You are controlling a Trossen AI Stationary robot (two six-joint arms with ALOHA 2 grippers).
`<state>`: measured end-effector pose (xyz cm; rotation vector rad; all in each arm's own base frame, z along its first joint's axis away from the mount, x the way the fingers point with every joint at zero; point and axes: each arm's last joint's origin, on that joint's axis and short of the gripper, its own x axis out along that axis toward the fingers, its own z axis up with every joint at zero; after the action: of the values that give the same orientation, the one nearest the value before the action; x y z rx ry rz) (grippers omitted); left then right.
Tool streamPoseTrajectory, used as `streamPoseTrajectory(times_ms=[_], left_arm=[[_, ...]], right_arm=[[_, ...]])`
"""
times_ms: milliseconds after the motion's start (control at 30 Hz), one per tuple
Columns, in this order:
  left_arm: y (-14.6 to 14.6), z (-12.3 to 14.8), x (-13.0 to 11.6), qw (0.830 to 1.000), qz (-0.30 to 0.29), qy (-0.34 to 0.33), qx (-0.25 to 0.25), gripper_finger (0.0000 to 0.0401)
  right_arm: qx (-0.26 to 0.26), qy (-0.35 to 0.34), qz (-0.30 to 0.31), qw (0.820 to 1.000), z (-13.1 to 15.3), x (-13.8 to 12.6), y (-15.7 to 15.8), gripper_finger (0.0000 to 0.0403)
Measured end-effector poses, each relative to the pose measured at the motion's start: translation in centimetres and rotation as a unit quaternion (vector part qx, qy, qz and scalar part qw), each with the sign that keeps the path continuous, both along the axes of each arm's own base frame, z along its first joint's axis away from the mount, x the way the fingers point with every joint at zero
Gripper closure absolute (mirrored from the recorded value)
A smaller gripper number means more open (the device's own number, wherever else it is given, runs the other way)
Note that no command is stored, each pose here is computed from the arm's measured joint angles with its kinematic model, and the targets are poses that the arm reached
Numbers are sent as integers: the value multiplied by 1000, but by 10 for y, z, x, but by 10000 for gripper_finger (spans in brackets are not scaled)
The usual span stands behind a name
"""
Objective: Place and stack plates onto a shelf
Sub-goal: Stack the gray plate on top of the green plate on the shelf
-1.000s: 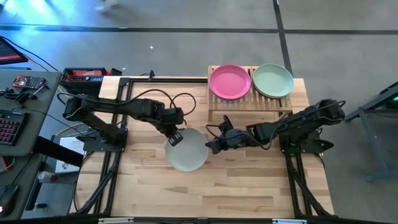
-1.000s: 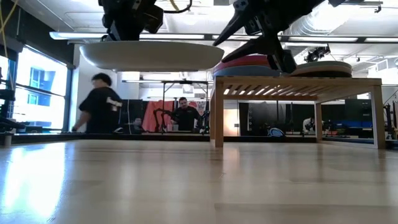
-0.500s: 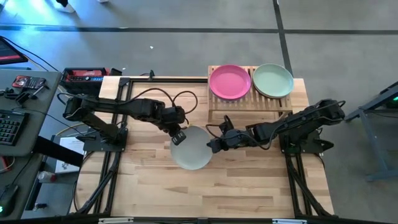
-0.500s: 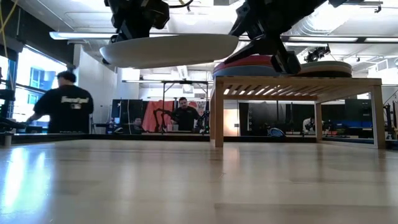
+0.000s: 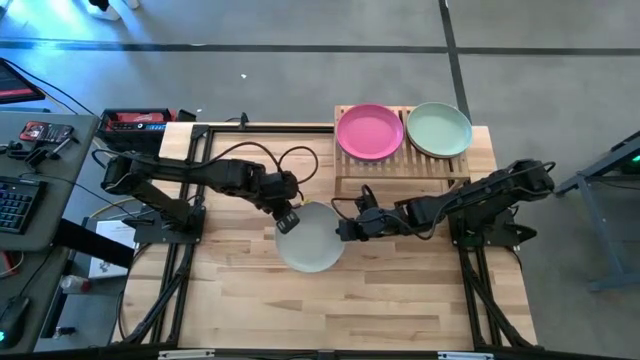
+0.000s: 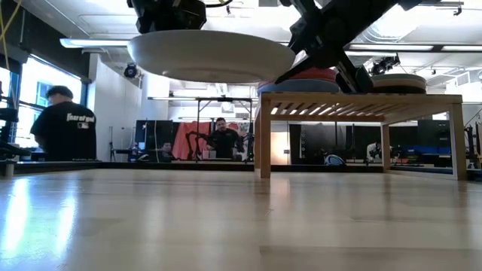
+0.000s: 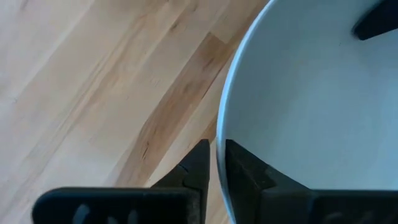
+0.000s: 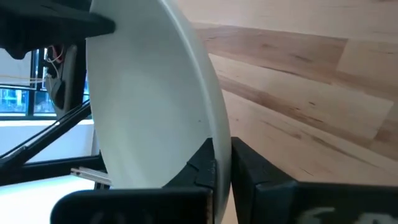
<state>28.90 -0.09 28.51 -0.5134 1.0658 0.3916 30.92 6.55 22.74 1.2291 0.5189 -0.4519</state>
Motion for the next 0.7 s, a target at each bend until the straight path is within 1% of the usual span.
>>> streamPoseTrajectory(times_ms=[133, 300, 467, 567, 700], left_arm=[[0, 0, 0, 1000, -11, 1, 6, 347], [0, 0, 1, 1000, -13, -4, 6, 316], [-1, 3, 3, 999, -17, -22, -36, 294], [-2, 9, 3, 998, -23, -28, -47, 291], [-3, 19, 5, 996, -42, -42, -64, 291]], right_arm=[[4, 0, -2, 1000, 0, 0, 0, 400], [13, 10, -11, 1000, -2, -1, 0, 402], [19, 22, -18, 999, -3, -3, 0, 403], [18, 28, -18, 999, -4, -4, -1, 403], [32, 49, -12, 998, -7, -6, 0, 403]])
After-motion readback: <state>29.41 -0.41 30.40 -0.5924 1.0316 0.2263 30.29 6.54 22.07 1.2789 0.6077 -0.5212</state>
